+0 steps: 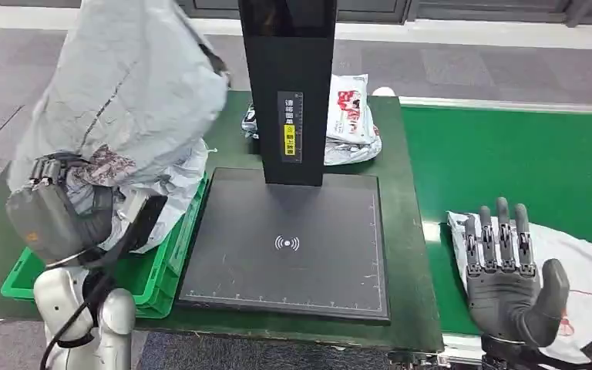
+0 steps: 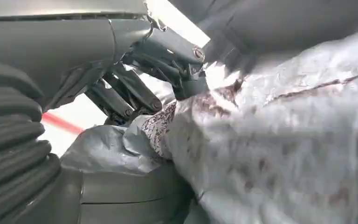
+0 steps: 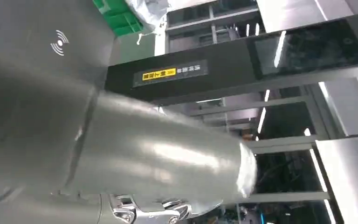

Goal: Moved the parcel from conveyor to table for the left to box.

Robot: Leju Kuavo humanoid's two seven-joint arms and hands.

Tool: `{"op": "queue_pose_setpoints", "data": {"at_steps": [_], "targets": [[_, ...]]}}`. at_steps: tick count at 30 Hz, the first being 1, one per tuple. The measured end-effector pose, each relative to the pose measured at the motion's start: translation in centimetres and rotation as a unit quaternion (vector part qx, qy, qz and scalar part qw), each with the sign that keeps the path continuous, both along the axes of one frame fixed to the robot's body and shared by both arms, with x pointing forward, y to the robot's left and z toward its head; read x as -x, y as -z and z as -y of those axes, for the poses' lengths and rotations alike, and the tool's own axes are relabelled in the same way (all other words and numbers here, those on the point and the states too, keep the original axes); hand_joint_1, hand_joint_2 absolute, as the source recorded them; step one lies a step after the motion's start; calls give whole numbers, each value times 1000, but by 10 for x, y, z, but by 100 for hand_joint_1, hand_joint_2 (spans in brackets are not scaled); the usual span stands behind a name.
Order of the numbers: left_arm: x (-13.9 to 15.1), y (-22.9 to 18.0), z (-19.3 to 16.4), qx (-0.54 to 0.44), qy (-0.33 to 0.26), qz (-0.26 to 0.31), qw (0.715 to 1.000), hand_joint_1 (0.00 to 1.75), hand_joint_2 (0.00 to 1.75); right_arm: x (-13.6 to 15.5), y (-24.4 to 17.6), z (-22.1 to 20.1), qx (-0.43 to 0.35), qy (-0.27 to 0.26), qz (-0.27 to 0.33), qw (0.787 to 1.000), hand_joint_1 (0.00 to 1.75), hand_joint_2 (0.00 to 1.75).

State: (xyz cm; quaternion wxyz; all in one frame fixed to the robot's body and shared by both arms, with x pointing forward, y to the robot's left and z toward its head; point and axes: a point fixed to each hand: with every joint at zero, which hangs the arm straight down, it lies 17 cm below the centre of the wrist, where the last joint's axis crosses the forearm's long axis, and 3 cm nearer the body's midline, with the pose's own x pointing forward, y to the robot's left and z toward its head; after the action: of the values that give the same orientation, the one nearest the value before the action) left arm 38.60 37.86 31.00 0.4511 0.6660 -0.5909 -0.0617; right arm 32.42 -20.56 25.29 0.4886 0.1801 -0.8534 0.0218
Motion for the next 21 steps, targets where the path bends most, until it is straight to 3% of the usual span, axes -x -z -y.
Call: {"op": "queue_pose_setpoints", "data": {"at_steps": [5,12,13,14,15,16,18,19,21], "targets": [[-26,59,-30,33,-37,-124,991,175,175,-1,-1,3,-5,-1,0,1000,0,0],[-38,112,-55,30,-52,-220,974,175,175,-3,-1,4,-11,-2,-3,1000,0,0],[-37,118,-58,31,-54,-228,972,159,175,-3,0,4,-11,-2,-5,1000,0,0],[-37,123,-60,32,-55,-234,970,119,175,-3,0,4,-11,-1,-6,1000,0,0],[-37,126,-61,33,-56,-238,969,38,175,-4,1,4,-11,-1,-6,1000,0,0],[-36,130,-64,34,-57,-244,967,0,175,-4,1,4,-11,-1,-7,1000,0,0],[-34,137,-70,40,-62,-253,965,0,175,-5,1,4,-12,0,-9,1000,0,0],[-32,140,-74,45,-66,-255,964,0,0,-5,1,4,-12,-1,-10,1000,0,0],[-25,147,-84,69,-72,-248,964,0,0,-6,2,4,-11,-1,-12,1000,0,0]]}}
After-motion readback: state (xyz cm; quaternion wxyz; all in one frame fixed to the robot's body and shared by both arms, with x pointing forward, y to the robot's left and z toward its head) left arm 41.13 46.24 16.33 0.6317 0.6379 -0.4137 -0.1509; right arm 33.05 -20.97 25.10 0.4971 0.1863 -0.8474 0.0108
